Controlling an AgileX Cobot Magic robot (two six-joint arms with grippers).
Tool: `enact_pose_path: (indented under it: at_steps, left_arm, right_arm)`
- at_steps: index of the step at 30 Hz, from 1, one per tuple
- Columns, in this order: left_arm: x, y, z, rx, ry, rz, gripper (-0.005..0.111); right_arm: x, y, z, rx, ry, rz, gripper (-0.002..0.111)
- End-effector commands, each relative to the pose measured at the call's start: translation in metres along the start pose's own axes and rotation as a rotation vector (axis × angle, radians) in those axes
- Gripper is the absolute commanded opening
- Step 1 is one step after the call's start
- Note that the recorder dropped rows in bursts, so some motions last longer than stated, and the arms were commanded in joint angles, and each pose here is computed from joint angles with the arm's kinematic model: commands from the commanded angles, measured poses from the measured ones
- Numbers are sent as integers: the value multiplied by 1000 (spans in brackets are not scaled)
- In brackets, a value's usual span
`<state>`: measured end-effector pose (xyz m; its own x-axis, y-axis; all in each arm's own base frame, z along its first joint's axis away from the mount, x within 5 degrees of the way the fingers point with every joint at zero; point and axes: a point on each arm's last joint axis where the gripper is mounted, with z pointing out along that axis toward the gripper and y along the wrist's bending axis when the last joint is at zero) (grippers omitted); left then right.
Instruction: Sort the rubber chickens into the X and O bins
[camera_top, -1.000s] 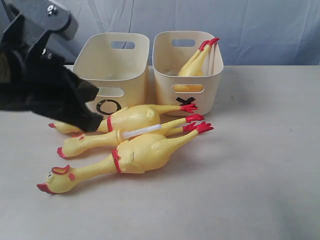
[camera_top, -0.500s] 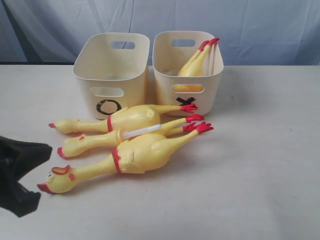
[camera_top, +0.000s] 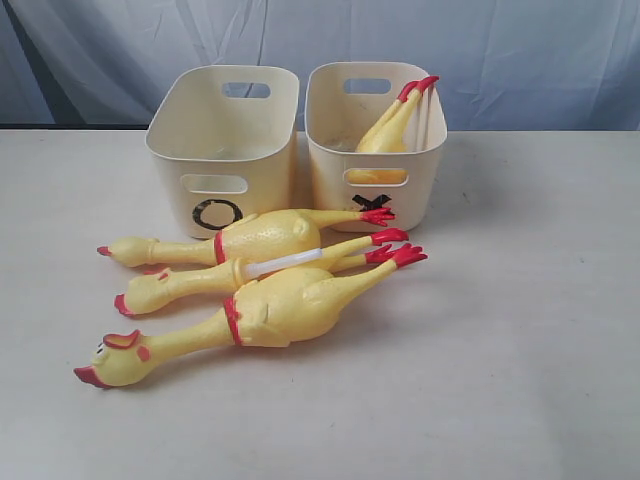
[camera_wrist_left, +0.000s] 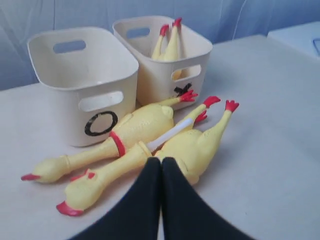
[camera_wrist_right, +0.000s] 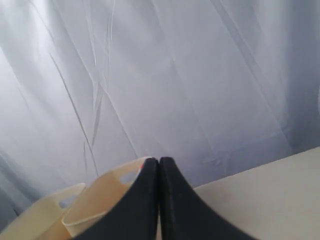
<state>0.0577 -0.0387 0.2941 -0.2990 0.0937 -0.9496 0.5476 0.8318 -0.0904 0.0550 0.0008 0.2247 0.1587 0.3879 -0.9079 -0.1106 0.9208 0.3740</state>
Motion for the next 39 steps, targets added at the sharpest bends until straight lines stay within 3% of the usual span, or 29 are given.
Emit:
enact_pose_path:
  at_steps: [1,12,20,25,29,39]
  left_arm:
    - [4,6,-23,-36,-95,46,0]
    - [1,27,-71,-228,-197,167,0]
    - [-4,31,-74,-298,-240,248,0]
    - [-7,27,-69,-271,-320,292,0]
    - [0,26,-60,-261,-304,299,0]
    - [16,24,-47,-210,-249,197,0]
  right_arm:
    - [1,0,-1,8,21,120,-1]
    - [-28,24,8,-42,205,79,-1]
    - [-54,42,41,-89,375,-193,-1]
    - [-52,52,71,-176,493,-273,-1]
    - [-39,61,94,-280,623,-329,-1]
    - [-32,83,125,-501,695,-490,-1]
